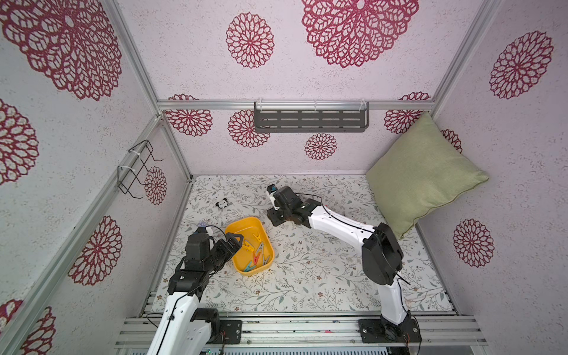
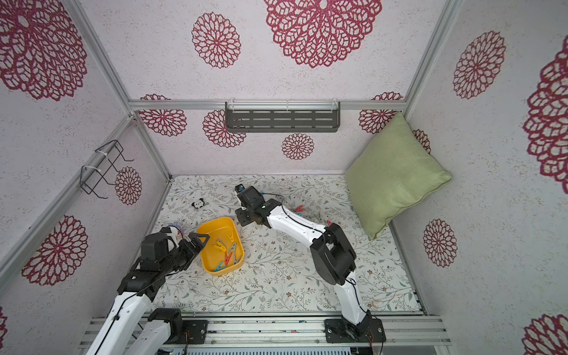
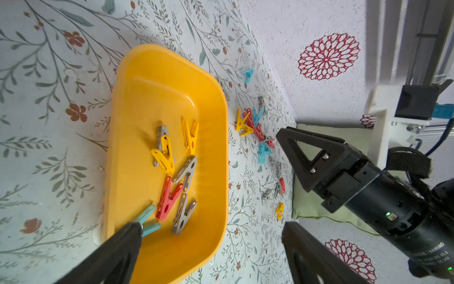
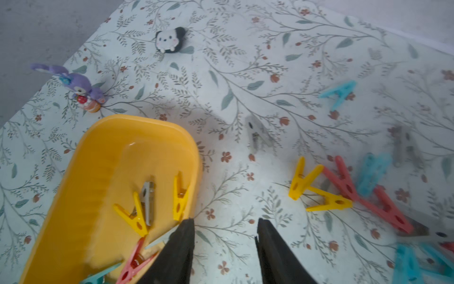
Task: Put the clothespins into the storage box
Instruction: Pick up the clothespin from the center of the board, then place the clothespin in the storage box, then pick up the clothespin from the center of the board.
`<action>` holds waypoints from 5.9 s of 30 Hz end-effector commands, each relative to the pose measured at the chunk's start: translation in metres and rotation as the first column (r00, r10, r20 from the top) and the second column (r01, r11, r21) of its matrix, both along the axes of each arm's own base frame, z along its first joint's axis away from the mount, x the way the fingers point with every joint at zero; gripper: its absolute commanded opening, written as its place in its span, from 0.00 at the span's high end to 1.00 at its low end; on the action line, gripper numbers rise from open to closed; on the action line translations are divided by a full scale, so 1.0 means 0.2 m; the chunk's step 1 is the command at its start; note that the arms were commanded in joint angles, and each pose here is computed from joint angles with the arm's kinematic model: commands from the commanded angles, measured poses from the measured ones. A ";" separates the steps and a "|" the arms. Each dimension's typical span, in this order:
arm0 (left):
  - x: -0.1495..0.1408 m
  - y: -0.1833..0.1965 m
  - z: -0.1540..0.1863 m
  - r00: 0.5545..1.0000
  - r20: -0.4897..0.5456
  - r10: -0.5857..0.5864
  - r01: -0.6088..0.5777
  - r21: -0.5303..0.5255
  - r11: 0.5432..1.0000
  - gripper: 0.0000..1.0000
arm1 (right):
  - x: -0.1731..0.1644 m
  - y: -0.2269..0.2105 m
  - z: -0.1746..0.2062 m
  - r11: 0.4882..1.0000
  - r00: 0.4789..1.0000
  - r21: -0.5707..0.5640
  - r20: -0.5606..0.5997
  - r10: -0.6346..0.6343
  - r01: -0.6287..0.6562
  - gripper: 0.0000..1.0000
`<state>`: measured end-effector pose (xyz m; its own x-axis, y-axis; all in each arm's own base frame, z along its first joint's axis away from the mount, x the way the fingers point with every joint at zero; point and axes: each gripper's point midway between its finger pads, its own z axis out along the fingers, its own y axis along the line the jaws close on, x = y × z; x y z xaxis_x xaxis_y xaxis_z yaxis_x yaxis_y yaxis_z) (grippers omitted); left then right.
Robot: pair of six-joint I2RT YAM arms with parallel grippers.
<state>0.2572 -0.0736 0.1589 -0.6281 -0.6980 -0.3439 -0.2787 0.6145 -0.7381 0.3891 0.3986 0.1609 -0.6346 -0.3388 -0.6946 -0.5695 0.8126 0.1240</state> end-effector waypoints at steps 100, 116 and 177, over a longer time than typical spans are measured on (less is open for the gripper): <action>-0.03 0.23 0.03 0.990 0.035 0.135 -0.138 0.074 0.988 0.03 | -0.42 0.54 -0.17 0.962 0.957 0.079 -0.106 0.269 -0.262 0.76; 0.04 0.10 0.06 0.998 0.040 0.053 -0.054 0.020 0.998 0.03 | -0.21 0.23 0.06 0.995 0.995 0.041 0.043 0.085 -0.087 0.60; 0.22 -0.42 -0.07 0.983 0.004 -0.181 0.180 0.086 0.980 0.03 | 0.06 -1.17 -0.62 0.806 0.794 0.063 -0.235 -0.561 0.588 0.79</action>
<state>0.3015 -0.1578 0.1411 -0.7498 -0.5368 -0.3868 -0.1628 0.7163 -0.6785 0.3931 0.1556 0.0302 -0.8154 0.1982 -0.5439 0.0615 0.9639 0.2590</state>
